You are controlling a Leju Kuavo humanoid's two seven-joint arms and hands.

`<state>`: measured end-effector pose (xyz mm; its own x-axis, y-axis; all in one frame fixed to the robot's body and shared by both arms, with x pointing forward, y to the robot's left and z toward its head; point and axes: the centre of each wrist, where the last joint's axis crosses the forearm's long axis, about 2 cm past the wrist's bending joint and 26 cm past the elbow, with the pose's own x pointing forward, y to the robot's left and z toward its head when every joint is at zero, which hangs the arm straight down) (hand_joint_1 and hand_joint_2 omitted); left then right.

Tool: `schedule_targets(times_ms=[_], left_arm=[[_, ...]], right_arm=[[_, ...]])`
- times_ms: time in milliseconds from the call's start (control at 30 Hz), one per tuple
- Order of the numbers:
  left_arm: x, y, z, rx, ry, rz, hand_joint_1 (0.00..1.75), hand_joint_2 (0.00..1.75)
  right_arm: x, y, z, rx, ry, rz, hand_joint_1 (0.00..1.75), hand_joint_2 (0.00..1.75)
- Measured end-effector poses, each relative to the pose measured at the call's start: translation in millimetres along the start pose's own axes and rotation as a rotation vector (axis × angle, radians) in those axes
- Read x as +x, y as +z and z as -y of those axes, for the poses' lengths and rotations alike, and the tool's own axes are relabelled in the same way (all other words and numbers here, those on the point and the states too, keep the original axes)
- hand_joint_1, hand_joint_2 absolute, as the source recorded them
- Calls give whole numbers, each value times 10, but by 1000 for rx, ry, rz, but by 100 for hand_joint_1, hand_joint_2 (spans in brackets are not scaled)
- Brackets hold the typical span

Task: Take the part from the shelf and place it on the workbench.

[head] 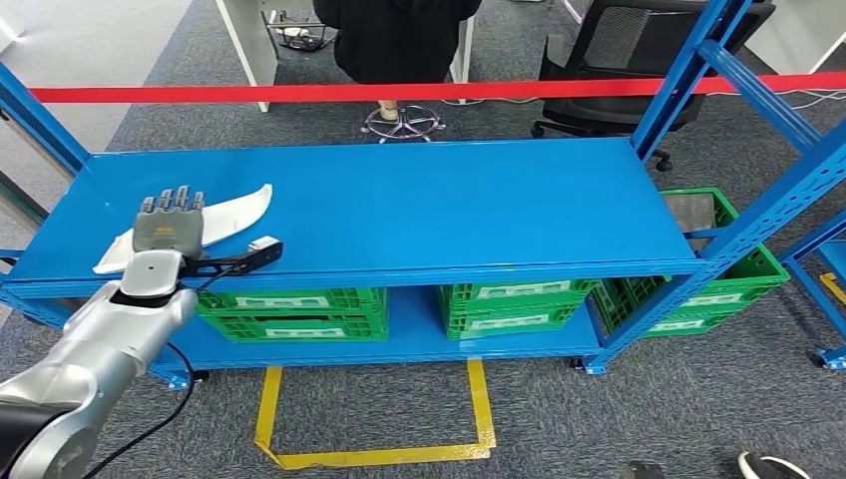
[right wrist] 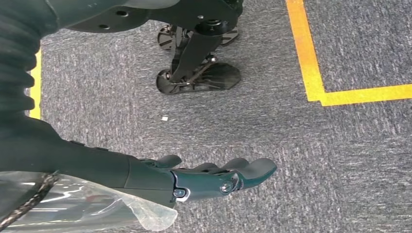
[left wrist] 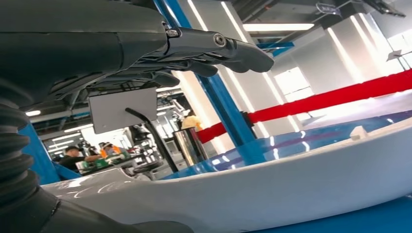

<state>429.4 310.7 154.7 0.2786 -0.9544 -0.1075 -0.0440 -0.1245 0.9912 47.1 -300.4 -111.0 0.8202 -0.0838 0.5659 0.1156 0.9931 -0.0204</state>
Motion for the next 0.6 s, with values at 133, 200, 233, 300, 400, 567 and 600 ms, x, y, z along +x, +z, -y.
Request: schedule_targets(times_ms=[133,200,233,300,400,567,600], left_arm=[[21,-20,-15,-49,-26,-12,0,175],[33,-21,-14,-70,-38,-15,0,175],[37,-21,-14,-79,-43,-16,0,175],[45,-20,-13,-94,-51,-18,0,175],[51,-18,-11,-106,-57,-19,0,175],[62,-17,-7,-138,-74,-28,0,175],[64,-18,-8,-144,-77,-31,5,175]], right_arm=[[0,0,-2,2,-2,-2,0,175],[0,0,-2,2,-2,-3,0,175],[0,0,-2,2,-2,-3,0,175],[-1,0,-2,2,-2,-4,0,175],[-2,1,-1,2,-3,-5,0,175],[-4,2,1,1,-7,-6,0,175],[-4,2,1,2,-7,-6,0,175]])
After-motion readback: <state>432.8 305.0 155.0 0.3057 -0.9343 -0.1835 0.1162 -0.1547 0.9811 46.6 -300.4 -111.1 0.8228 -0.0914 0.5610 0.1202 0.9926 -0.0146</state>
